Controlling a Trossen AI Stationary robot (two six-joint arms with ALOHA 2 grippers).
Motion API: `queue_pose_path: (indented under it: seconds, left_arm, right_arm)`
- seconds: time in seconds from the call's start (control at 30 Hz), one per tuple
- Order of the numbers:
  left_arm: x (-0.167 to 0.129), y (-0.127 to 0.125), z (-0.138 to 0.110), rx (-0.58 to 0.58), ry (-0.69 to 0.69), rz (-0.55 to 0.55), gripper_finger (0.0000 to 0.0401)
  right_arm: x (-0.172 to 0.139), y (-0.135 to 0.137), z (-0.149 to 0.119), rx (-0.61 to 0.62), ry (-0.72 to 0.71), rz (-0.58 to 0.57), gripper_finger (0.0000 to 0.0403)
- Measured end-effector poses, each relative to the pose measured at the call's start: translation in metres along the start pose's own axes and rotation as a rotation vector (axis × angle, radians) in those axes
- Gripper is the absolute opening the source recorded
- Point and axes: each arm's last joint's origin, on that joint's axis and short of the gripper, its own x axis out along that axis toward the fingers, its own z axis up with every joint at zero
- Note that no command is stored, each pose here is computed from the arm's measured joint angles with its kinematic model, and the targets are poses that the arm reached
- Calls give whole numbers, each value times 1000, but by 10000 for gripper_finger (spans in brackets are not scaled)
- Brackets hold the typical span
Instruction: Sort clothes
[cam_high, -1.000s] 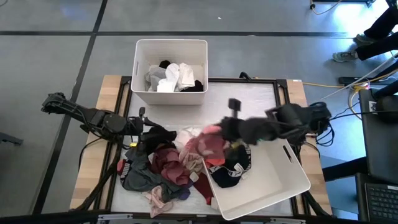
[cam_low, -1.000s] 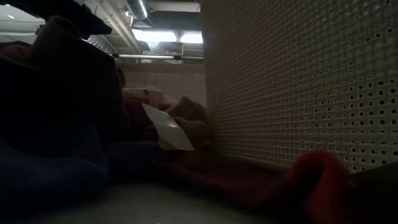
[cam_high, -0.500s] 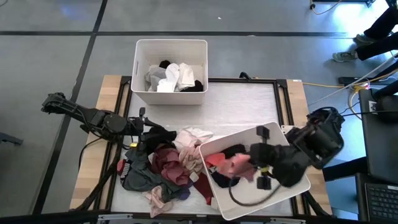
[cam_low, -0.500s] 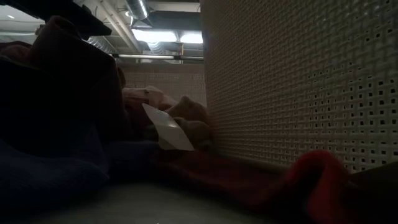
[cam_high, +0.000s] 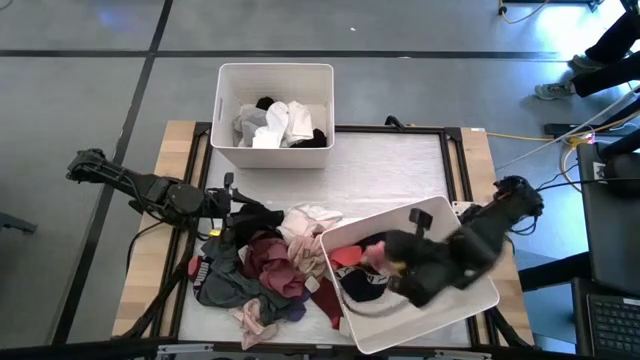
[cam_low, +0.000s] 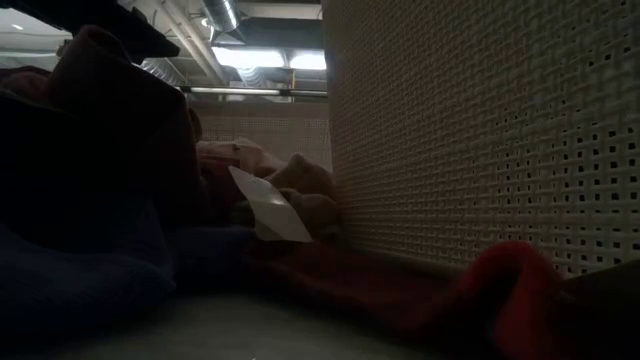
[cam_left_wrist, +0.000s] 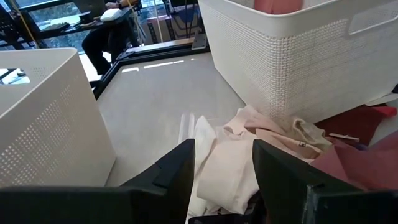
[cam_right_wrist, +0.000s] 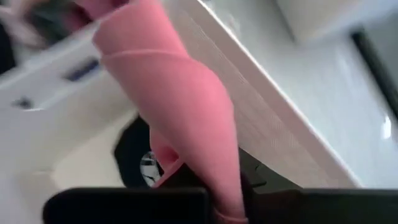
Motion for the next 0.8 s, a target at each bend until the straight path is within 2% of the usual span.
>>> queue_pose_path:
  seconds: [0.1, 0.23, 0.43, 0.63, 0.8]
  left_arm:
    - [0, 0, 0, 3, 0, 0, 153]
    - [0, 0, 0, 10, 0, 0, 153]
    - [0, 0, 0, 18, 0, 0, 153]
    - [0, 0, 0, 17, 0, 0, 153]
    - [0, 0, 0, 14, -1, 0, 153]
  right_arm:
    - [26, -10, 4, 76, 123, -33, 52]
    - [55, -21, 3, 139, 281, -64, 117]
    - [84, -35, 0, 200, 470, -64, 202]
    - [81, -41, 7, 249, 550, 28, 219]
    - [54, -52, 23, 280, 455, 115, 216]
